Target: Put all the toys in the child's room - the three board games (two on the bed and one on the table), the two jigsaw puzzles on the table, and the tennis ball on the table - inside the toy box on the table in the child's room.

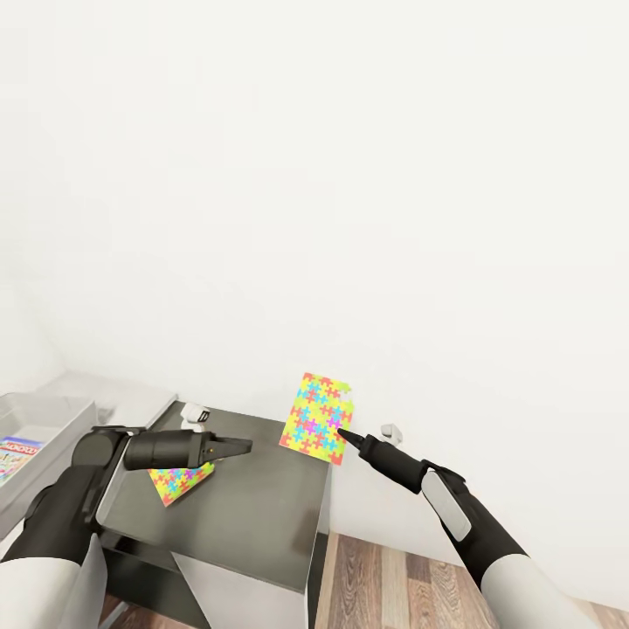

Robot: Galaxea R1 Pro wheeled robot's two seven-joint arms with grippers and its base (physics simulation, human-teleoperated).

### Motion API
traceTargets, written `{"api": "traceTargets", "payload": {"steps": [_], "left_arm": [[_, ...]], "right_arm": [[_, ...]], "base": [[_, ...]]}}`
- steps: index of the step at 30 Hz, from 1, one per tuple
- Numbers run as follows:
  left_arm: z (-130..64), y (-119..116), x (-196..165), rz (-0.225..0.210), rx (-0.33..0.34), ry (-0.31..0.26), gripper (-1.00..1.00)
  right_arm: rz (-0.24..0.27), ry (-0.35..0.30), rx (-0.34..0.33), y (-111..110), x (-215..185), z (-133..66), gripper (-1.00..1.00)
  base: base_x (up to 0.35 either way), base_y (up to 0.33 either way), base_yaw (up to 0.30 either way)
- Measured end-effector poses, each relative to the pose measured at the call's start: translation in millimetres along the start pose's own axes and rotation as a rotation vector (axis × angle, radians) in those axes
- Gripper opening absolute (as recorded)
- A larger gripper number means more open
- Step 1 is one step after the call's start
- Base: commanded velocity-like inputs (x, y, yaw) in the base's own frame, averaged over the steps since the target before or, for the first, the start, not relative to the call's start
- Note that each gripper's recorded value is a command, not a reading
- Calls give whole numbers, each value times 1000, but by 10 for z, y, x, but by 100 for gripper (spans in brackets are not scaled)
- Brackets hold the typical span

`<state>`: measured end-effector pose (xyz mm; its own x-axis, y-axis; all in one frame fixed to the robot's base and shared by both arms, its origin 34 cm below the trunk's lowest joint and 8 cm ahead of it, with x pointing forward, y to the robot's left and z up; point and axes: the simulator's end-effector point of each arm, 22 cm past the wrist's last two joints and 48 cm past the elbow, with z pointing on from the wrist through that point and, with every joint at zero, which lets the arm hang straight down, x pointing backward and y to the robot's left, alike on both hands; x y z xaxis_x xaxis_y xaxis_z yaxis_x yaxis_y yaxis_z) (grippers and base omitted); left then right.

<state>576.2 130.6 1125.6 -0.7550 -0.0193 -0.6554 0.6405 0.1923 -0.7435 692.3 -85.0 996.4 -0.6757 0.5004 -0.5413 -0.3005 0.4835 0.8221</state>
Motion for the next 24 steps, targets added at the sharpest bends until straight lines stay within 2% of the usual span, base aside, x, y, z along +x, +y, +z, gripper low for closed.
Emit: {"api": "traceTargets", "payload": {"steps": [14, 24], "left_arm": [[-18, 4, -11, 0, -2, -5, 100], [-40, 8, -24, 0, -5, -10, 100]], "right_arm": [[0, 0, 2, -4, -1, 0, -100], [-1, -1, 5, -11, -2, 0, -100]], "base": [[0, 0, 4], [0, 0, 248]]}}
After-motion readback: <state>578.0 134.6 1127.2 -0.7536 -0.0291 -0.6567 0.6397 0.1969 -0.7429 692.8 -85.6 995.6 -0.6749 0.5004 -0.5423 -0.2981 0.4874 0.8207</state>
